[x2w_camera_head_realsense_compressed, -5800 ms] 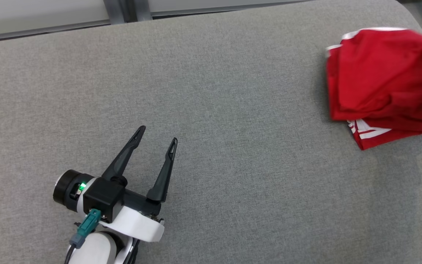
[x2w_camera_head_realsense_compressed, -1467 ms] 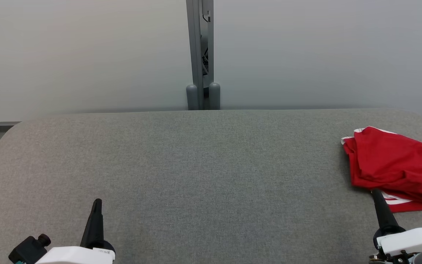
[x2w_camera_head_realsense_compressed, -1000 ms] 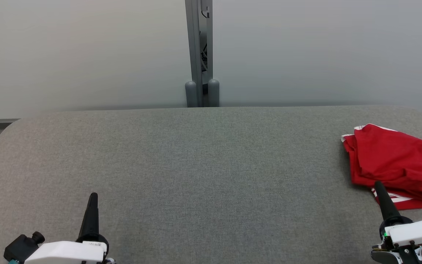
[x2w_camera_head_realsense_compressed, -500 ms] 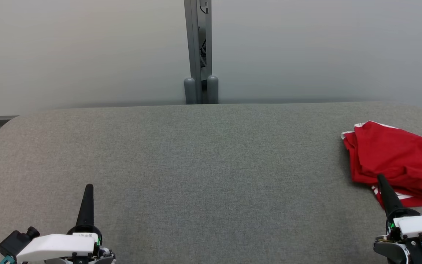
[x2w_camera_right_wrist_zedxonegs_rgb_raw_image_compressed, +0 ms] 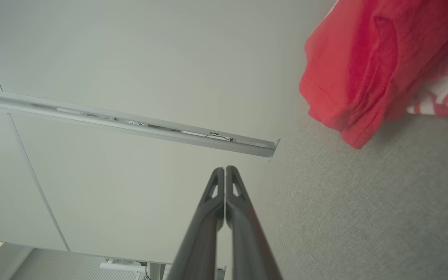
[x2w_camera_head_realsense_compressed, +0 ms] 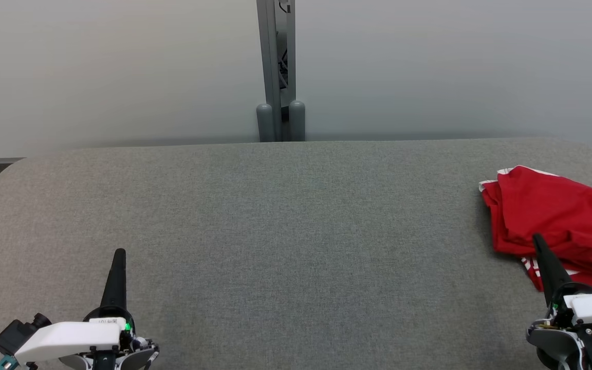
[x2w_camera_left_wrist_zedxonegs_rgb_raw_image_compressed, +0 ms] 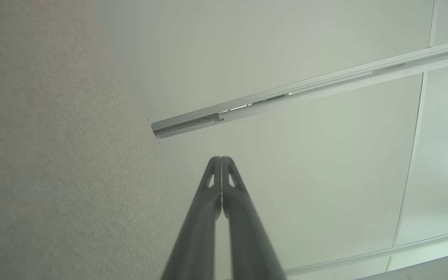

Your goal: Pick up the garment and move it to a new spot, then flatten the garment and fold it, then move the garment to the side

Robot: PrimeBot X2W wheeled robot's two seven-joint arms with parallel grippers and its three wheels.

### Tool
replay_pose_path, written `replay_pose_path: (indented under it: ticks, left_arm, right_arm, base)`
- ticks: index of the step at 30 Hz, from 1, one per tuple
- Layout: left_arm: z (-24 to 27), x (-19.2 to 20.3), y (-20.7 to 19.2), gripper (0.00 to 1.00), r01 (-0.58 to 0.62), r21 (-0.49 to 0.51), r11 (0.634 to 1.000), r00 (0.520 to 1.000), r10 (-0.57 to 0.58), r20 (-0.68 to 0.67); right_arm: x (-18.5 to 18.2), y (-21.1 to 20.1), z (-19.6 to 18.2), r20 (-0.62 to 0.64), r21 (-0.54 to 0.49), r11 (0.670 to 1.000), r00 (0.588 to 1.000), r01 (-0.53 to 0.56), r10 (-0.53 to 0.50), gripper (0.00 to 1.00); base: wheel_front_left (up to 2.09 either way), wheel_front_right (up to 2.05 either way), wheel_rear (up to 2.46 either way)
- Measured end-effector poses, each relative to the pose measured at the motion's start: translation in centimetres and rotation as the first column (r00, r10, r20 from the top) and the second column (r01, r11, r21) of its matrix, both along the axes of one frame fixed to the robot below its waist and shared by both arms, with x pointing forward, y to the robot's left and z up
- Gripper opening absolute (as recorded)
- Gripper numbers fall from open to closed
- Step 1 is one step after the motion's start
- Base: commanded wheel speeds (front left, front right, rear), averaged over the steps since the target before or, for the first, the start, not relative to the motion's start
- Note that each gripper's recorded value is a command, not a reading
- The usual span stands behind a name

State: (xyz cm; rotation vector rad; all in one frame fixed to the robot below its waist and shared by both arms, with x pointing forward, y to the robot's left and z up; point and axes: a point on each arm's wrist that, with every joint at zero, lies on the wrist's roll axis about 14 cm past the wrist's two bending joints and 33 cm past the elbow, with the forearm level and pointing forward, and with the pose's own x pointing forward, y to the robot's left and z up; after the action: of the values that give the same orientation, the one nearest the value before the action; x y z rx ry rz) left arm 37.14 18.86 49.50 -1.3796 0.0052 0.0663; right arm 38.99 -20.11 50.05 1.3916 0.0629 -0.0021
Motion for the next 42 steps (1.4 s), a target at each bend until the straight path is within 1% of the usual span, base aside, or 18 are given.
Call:
replay_pose_path:
  ticks: [14, 16, 28, 42]
  left_arm:
    - [0.4, 0.7, 0.1, 0.00, -0.001, -0.094, 0.996, 1.000, 0.003, 0.019]
    - [0.5, 0.8, 0.2, 0.00, -0.003, -0.118, 0.993, 1.000, 0.005, 0.022]
    - [0.8, 1.4, 0.2, 0.00, -0.001, -0.189, 0.982, 0.999, 0.009, 0.039]
    - [0.8, 1.4, 0.2, 0.00, -0.001, -0.193, 0.981, 0.999, 0.009, 0.040]
  right_arm:
    - [0.7, -0.2, 0.5, 0.015, 0.091, 0.996, 1.000, -0.005, 0.004, 0.00]
    - [0.8, -0.3, 0.5, 0.017, 0.111, 0.994, 1.000, -0.007, 0.005, 0.00]
    - [1.3, -0.5, 0.9, 0.031, 0.179, 0.984, 1.000, -0.008, 0.002, 0.00]
    - [1.3, -0.6, 0.9, 0.033, 0.183, 0.983, 0.999, -0.009, 0.003, 0.00]
  base:
    - [0.00, 0.00, 0.00]
    - [0.00, 0.00, 0.00]
    - [0.00, 0.00, 0.00]
    - [0.00, 0.00, 0.00]
